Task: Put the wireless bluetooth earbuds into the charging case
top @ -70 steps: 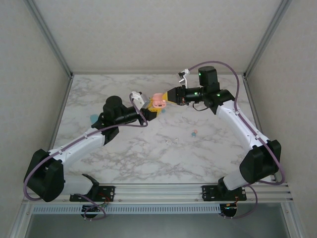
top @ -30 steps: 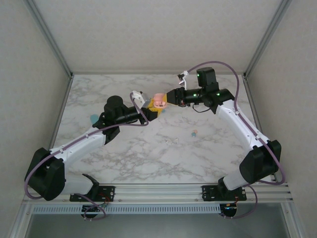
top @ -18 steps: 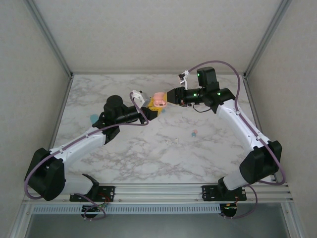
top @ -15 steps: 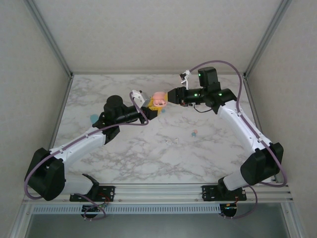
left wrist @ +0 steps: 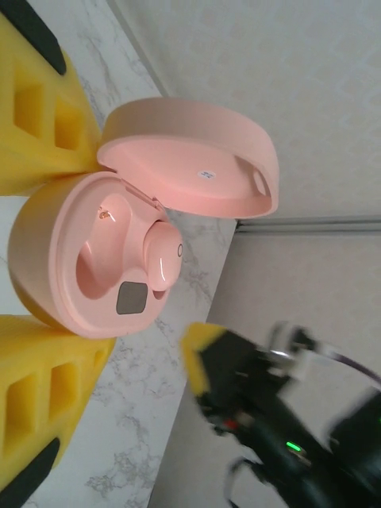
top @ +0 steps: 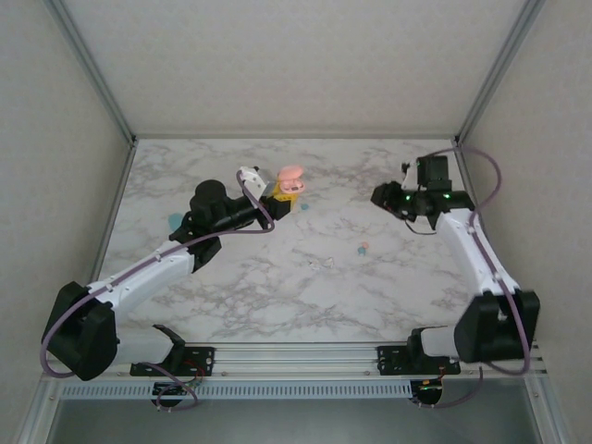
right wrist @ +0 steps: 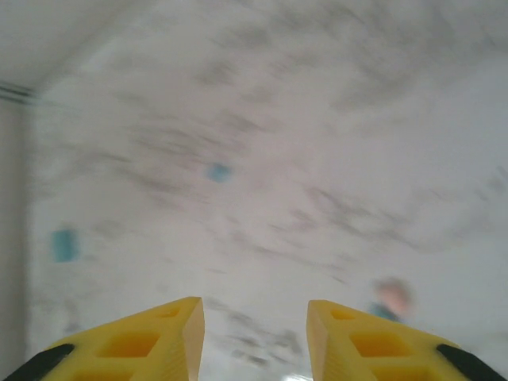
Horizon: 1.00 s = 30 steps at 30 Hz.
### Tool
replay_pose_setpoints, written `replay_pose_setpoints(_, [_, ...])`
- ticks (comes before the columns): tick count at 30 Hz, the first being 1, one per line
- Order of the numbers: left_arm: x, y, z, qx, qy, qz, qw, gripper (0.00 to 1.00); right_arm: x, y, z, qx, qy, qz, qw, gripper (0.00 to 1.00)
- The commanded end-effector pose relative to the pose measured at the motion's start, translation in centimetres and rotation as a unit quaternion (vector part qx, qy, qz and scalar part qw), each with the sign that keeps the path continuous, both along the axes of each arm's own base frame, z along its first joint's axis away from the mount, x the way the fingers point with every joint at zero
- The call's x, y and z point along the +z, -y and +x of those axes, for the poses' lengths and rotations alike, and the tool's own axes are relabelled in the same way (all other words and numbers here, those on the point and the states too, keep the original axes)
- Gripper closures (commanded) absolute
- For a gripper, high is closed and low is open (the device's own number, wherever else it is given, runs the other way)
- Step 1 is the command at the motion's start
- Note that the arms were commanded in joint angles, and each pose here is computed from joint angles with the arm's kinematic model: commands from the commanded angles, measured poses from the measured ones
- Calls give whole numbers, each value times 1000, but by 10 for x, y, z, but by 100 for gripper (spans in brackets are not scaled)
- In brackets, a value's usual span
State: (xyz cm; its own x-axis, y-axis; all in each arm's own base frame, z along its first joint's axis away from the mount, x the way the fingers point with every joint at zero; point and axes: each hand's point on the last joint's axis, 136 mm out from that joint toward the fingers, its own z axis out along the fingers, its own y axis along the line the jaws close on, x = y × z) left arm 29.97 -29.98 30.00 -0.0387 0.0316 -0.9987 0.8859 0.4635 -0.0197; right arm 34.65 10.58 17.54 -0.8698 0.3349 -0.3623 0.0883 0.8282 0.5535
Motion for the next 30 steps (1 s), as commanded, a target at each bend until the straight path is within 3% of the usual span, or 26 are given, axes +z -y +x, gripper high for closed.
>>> replay_pose_setpoints(1, [15,-1,-4,8,9,-22,1000,85,-64,7,-26,14,-104,-38,994,64])
replay_pose_setpoints(8, [16,-1,-1,11,5,-21,1000,85,-114,1,-40,20,-177,-29,984,61])
replay_pose_setpoints(21, [13,0,3,17,3,-15,1000,85,-145,-16,-38,20,-222,-22,975,61])
replay_pose_setpoints(30, [10,0,4,18,1,-9,1000,85,-149,-20,-26,32,-214,-48,975,63])
